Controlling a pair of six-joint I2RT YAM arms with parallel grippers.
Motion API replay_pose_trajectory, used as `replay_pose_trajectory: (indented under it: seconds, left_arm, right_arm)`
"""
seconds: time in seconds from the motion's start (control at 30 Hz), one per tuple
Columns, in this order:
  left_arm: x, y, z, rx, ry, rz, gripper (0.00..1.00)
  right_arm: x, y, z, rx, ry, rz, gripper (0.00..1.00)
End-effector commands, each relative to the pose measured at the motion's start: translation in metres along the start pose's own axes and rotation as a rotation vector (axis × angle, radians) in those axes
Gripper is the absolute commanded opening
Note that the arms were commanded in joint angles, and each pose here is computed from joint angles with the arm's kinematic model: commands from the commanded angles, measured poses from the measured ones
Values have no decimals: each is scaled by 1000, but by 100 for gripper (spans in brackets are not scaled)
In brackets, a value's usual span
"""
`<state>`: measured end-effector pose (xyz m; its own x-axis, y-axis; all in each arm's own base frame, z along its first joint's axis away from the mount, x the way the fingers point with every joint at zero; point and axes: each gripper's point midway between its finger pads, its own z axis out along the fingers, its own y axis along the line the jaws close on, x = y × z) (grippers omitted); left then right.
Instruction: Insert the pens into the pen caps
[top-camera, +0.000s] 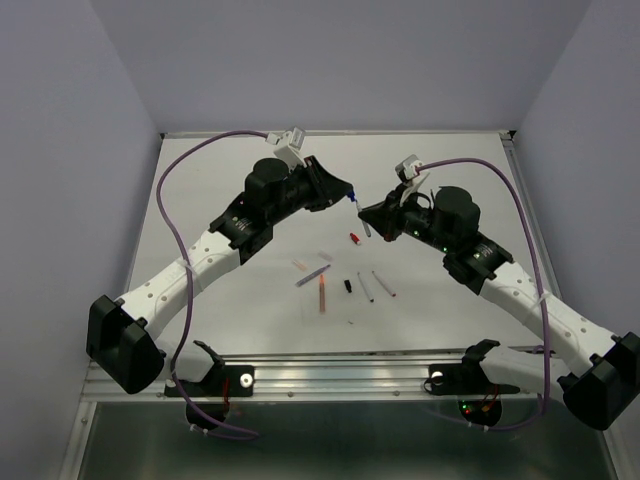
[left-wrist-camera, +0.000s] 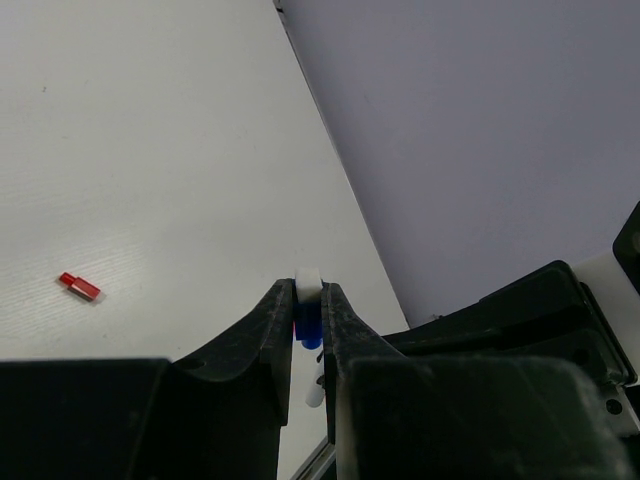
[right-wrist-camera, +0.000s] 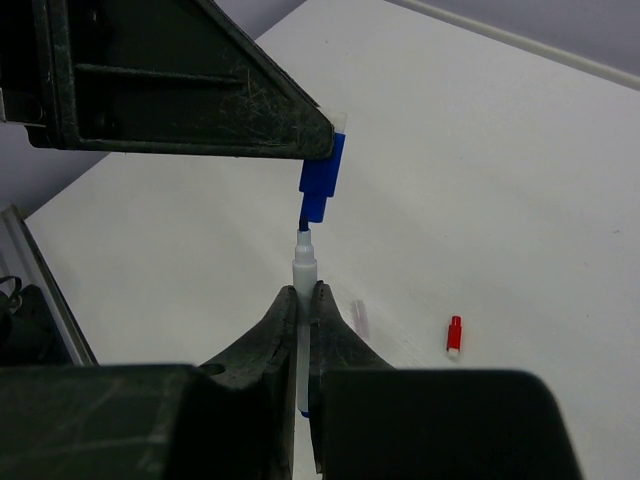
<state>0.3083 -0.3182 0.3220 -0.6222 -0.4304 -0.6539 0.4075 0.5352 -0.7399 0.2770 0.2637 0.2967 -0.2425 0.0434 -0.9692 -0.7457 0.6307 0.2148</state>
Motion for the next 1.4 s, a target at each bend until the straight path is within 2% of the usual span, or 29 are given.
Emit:
replay_pose_trajectory:
  seconds: [0.0,0.43,1.37]
  left_arm:
    - [-21,-17,-11,29,-71,11,0]
    - [-19,-21,-11,49,-61,1,0]
    - [-14,-24,-11,75,-40,7,0]
  right_arm:
    - [-26,7,-9,-9,-64,-10,1]
    - [-8,10,-1,-50,3,-13,1]
    - [-30,5,4,-18,-46,-44,1]
